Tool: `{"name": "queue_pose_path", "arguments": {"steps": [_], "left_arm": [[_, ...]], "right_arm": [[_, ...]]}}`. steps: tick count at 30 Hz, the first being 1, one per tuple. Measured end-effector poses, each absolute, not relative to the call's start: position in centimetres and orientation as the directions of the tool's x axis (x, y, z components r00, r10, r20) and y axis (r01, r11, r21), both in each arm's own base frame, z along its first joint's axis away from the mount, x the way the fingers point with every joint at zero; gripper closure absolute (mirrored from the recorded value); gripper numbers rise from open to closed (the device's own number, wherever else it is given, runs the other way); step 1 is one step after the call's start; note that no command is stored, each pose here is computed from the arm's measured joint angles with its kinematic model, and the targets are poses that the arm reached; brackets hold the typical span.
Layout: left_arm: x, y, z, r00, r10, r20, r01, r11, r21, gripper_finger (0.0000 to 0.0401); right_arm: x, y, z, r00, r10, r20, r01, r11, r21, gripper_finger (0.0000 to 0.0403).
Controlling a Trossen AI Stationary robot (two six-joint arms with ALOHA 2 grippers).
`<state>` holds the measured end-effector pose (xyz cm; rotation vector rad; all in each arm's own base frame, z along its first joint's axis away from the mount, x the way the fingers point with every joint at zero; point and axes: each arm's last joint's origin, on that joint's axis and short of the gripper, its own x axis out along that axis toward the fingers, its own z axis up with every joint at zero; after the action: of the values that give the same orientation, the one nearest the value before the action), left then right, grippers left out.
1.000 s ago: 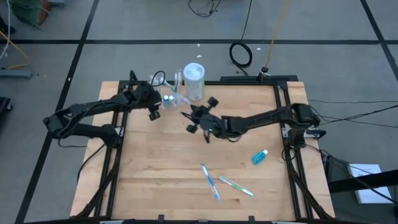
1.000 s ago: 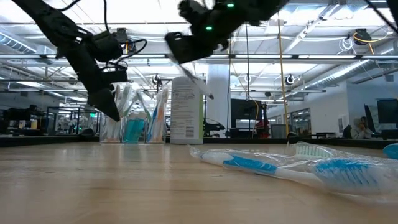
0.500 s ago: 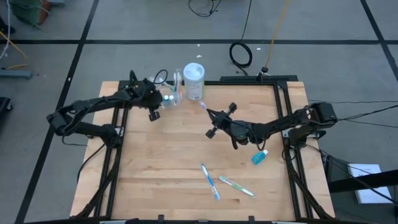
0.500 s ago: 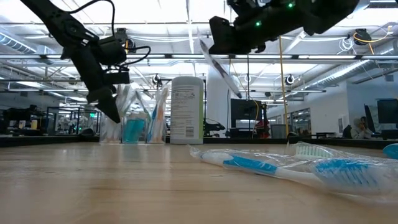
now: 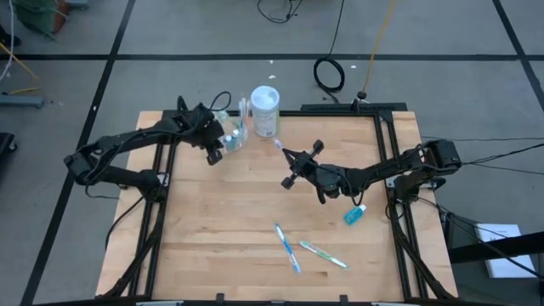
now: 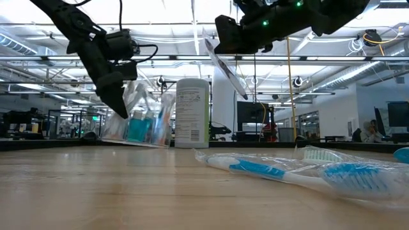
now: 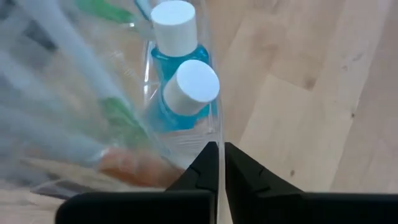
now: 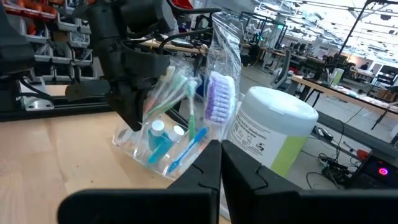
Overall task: Pick & Place toothbrushing station
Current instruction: Put the violet toothbrush into the transparent organizer
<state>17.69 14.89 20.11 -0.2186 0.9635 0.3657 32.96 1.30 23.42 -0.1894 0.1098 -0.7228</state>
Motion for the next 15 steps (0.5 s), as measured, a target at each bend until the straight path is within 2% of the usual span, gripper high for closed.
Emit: {"name": "queue_pose_path", "arguments": {"steps": [4,11,15], "left_arm": [[18.3,13.5,19.9,0.489,0.168,-0.856,-0.395,0.918,-0.045,0.0394],[20.5,9.8,19.9,0.512,0.065,-0.857,-0.340,0.931,-0.132,0.0390],[21.6,7.4,19.9,0.510,0.042,-0.859,-0.297,0.946,-0.130,0.0396]], "right_arm": [[33.0,1.3,23.4,0.745,-0.666,-0.034,0.645,0.733,-0.216,0.0403],[33.0,1.3,23.7,0.746,-0.666,-0.014,0.651,0.734,-0.191,0.0403],[33.2,1.5,23.9,0.812,-0.584,0.002,0.578,0.803,-0.144,0.0403]]}}
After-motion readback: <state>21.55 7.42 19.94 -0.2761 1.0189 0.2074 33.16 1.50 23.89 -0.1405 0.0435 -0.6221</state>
